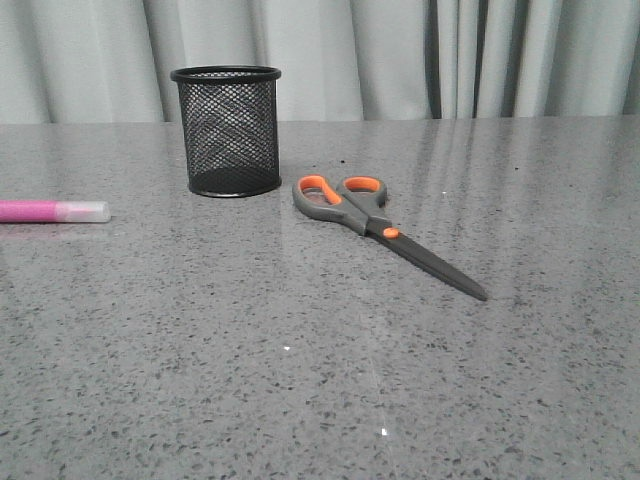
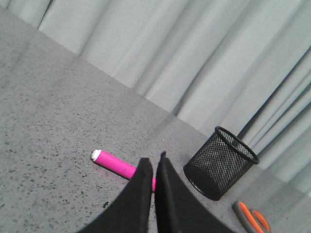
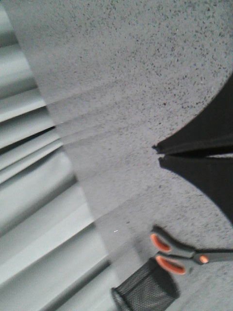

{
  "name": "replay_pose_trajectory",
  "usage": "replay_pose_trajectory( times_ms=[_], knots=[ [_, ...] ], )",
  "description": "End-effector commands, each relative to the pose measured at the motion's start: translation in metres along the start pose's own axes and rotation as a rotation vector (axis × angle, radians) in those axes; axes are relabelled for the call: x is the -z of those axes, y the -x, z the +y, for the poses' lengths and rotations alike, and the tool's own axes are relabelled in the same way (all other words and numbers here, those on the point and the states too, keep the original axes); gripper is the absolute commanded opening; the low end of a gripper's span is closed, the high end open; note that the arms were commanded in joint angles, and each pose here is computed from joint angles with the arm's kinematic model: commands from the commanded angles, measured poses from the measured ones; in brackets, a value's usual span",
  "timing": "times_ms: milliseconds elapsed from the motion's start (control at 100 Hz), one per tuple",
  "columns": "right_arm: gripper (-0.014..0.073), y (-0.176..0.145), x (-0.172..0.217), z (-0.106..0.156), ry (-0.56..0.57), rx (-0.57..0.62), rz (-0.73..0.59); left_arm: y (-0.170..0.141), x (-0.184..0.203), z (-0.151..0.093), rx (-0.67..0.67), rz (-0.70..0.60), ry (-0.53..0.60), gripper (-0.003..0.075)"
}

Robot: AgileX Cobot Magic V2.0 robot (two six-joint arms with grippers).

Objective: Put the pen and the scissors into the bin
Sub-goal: 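Lower the left gripper over the pink highlighter and grasp it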

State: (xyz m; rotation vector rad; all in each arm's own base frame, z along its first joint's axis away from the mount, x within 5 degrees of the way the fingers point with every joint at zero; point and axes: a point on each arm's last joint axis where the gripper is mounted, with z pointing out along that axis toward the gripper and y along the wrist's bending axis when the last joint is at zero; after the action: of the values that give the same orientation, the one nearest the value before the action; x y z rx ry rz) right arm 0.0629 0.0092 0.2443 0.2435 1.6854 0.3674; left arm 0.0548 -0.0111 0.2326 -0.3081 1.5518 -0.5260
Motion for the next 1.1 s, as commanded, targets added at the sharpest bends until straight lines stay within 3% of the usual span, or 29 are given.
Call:
replay_pose_trajectory(
  times_ms=[0,170,440,530,650,760,870,1089],
  knots=[
    [-0.0068,0.033,-0.011,0.01,-0.027,0.09,0.033,0.031,-0.006,-0.017,-0.13,0.01,0.007,-0.002],
    [-0.0069,0.066,-0.044,0.024,-0.037,0.197,0.237,0.064,-0.028,-0.036,-0.334,0.192,0.061,-0.0019],
    [-0.0063,0.092,-0.085,0.036,-0.011,0.253,0.462,0.087,-0.069,-0.047,-0.393,0.411,0.094,-0.0018],
    [0.0015,0.095,-0.092,0.043,0.032,0.271,0.489,0.089,-0.077,-0.048,-0.406,0.432,0.087,-0.0013],
    [0.0233,0.097,-0.099,0.05,0.071,0.285,0.513,0.089,-0.086,-0.049,-0.419,0.444,0.069,0.0085],
    [0.0407,0.097,-0.102,0.052,0.082,0.292,0.516,0.087,-0.092,-0.047,-0.409,0.45,0.074,0.0262],
    [0.0412,0.097,-0.102,0.052,0.084,0.301,0.515,0.084,-0.098,-0.045,-0.414,0.478,0.081,0.0398],
    [0.0412,0.097,-0.102,0.052,0.085,0.305,0.513,0.079,-0.122,-0.048,-0.543,0.612,-0.026,0.0384]
  ],
)
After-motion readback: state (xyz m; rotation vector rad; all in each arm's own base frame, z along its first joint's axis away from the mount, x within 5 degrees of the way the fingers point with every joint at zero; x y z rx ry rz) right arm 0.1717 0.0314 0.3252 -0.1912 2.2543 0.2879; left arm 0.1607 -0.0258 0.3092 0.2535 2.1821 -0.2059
